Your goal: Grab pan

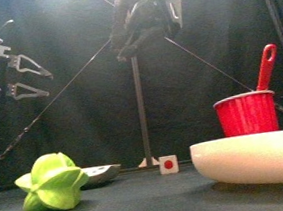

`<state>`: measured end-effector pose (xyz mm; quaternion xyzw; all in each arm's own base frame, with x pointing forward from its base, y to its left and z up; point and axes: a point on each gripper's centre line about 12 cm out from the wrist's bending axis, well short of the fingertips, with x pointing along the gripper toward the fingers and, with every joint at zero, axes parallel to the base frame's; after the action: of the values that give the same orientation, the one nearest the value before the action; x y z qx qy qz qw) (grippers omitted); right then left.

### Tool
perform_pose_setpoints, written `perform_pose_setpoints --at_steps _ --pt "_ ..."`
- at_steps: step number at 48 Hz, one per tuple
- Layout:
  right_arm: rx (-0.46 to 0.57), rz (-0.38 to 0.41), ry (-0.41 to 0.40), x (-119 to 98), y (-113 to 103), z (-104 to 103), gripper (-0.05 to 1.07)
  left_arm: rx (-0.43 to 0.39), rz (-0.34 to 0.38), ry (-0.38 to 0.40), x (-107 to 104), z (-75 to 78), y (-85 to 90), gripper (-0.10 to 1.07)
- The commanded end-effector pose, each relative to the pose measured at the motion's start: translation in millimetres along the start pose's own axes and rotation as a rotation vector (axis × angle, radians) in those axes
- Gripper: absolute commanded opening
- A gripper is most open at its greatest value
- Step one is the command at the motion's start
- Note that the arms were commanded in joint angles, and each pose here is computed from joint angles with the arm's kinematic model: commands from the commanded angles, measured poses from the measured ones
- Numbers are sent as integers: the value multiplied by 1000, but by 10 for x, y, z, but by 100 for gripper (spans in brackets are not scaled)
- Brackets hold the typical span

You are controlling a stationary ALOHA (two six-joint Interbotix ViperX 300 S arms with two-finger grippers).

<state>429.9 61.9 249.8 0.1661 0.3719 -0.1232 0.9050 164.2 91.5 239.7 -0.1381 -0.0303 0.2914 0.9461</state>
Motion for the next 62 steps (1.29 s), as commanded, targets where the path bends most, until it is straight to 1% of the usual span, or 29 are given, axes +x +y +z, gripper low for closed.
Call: perform_pose_setpoints --at_steps 1,6,10,19,26,35,44,62 --pt "-15 8 -16 -119 -17 3 67 1 -4 -11 18 46 -20 96" --pt "-33 -16 26 -55 -90 -178 67 1 -2 -12 19 47 -17 96" --pt "-58 -22 64 -22 -89 -363 67 1 -2 -10 17 41 -15 96" --pt "-102 -37 124 12 -93 -652 67 1 -1 -12 19 48 -14 96" --pt "-99 -69 177 38 -172 -832 67 -1 0 -12 19 48 -14 96" --pt "-80 -82 240 83 -243 -1048 67 1 -1 -12 19 48 -14 96" --pt "-48 -95 293 182 -284 -1187 67 -1 0 -12 19 48 -14 96" --pt "-43 -121 334 329 -314 -1302 67 -2 2 -11 18 43 -9 96"
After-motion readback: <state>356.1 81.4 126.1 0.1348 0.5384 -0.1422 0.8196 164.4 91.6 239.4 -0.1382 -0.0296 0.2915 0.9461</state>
